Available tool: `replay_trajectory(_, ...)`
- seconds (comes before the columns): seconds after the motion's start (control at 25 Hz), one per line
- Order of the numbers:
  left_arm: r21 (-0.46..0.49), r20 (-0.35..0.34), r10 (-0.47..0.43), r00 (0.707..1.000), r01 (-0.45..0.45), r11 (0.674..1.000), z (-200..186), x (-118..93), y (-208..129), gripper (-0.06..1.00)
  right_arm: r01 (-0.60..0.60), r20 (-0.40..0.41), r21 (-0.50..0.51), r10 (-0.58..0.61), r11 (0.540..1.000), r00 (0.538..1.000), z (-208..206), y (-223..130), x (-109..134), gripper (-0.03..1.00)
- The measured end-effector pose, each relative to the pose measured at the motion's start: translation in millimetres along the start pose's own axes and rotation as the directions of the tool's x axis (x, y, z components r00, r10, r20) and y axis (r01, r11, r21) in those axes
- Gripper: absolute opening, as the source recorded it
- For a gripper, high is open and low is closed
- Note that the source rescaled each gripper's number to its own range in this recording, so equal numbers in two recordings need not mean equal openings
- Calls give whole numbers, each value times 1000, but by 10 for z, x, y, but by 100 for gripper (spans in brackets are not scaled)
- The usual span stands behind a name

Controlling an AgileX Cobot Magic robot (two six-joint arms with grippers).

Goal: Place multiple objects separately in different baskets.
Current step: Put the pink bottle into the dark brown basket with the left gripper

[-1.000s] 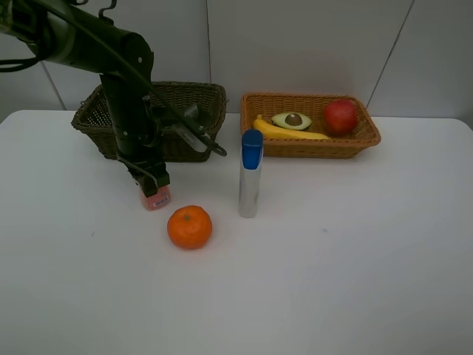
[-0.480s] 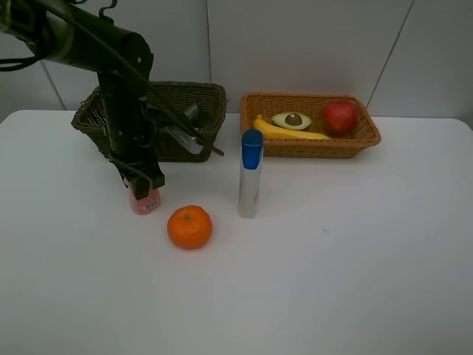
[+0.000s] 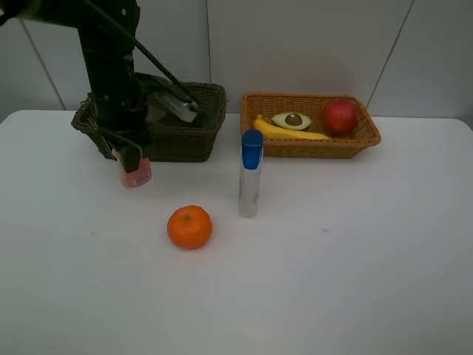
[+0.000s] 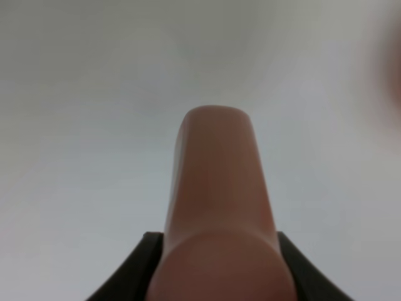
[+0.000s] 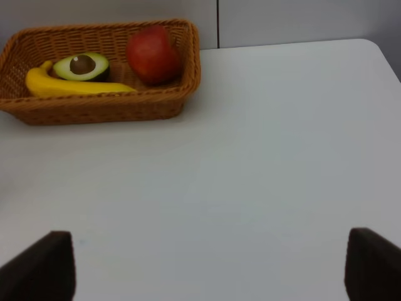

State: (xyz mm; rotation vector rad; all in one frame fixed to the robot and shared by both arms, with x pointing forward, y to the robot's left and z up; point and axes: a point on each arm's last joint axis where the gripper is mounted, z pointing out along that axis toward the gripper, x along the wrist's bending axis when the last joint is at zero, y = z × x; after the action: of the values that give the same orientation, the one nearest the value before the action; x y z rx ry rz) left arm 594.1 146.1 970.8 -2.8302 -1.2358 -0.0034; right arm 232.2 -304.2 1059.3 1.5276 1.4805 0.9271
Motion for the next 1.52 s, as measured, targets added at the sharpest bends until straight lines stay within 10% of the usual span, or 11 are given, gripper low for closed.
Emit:
replay_trajectory(0.64,-264,-81,-151,985,125,956,-811,545,20,44,0,0,0,0,1000,1000,0,0,0,85)
replay_trajectory(1.52,-402,-281,-240,929,113,909,-351,1335,136,44,0,0,0,0,1000,1000,0,0,0,85)
